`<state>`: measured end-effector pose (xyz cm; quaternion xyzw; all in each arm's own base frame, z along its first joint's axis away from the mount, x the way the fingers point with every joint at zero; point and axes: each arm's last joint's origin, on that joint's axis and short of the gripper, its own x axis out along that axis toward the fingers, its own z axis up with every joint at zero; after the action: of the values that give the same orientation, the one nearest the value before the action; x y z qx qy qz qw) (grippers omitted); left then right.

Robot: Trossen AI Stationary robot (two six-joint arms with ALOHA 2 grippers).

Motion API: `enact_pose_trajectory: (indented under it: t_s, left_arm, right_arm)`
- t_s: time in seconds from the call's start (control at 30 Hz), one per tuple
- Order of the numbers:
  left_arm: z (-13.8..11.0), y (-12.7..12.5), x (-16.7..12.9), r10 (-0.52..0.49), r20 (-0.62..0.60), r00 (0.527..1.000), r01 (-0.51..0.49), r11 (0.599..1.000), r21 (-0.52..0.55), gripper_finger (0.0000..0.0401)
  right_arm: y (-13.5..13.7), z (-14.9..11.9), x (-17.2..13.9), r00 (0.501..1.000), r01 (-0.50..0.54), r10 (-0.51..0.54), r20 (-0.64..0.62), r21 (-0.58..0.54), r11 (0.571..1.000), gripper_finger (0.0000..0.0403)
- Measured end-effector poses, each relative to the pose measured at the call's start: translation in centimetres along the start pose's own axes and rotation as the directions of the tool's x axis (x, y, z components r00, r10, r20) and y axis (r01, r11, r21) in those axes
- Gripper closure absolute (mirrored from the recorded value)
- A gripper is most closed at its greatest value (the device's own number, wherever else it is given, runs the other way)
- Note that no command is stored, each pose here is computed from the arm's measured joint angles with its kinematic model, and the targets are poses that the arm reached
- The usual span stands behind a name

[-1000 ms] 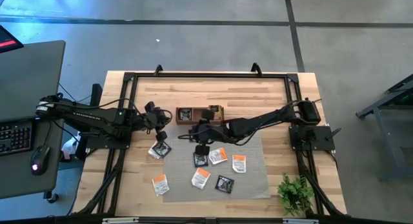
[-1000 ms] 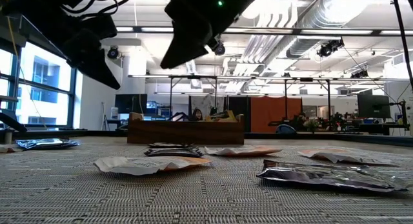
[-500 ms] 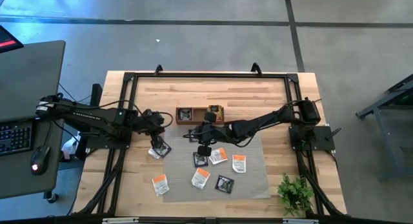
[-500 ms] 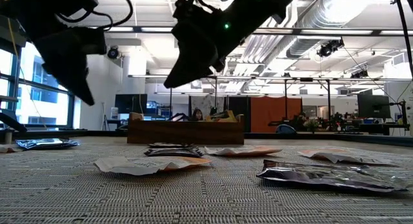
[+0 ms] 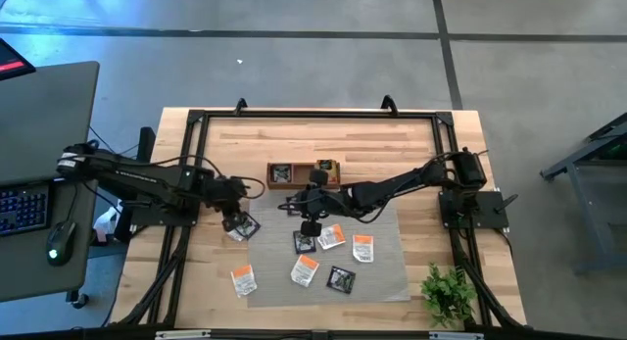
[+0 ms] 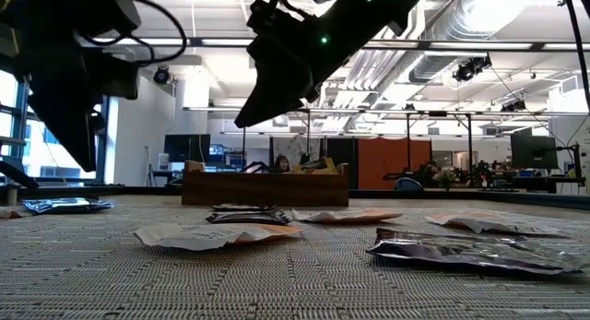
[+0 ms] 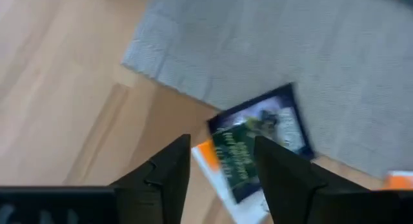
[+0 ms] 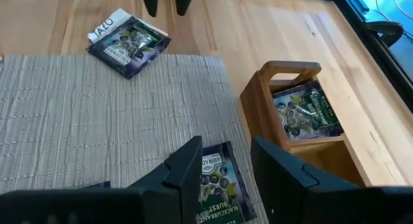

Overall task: Pick & Place Tea
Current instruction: Put the violet tea bag into the left section of the wooden organizer

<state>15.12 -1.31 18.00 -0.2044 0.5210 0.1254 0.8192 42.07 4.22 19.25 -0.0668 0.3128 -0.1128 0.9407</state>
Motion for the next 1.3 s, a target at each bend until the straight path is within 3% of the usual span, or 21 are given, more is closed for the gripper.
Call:
enact_pose_trajectory:
  t_s: [0.33, 0.8, 1.3]
  left_arm:
    - [0.1, -0.2, 2.2, 0.055, -0.119, 0.991, -0.055, 0.998, -0.003, 0.0232]
    - [0.7, -0.6, 4.6, 0.089, -0.141, 0.986, -0.082, 0.995, 0.055, 0.0237]
    - [1.1, -0.7, 4.5, 0.154, -0.117, 0.981, -0.146, 0.987, 0.071, 0.0397]
  right_arm:
    - [0.1, 0.0, 0.0, 0.999, -0.033, 0.033, -0.004, -0.002, 0.999, 0.0274]
    - [0.1, 0.0, 0.0, 1.0, -0.03, 0.03, -0.004, -0.004, 1.0, 0.0274]
    - [0.1, 0.0, 0.0, 1.0, -0.03, 0.03, -0.004, -0.004, 1.0, 0.0274]
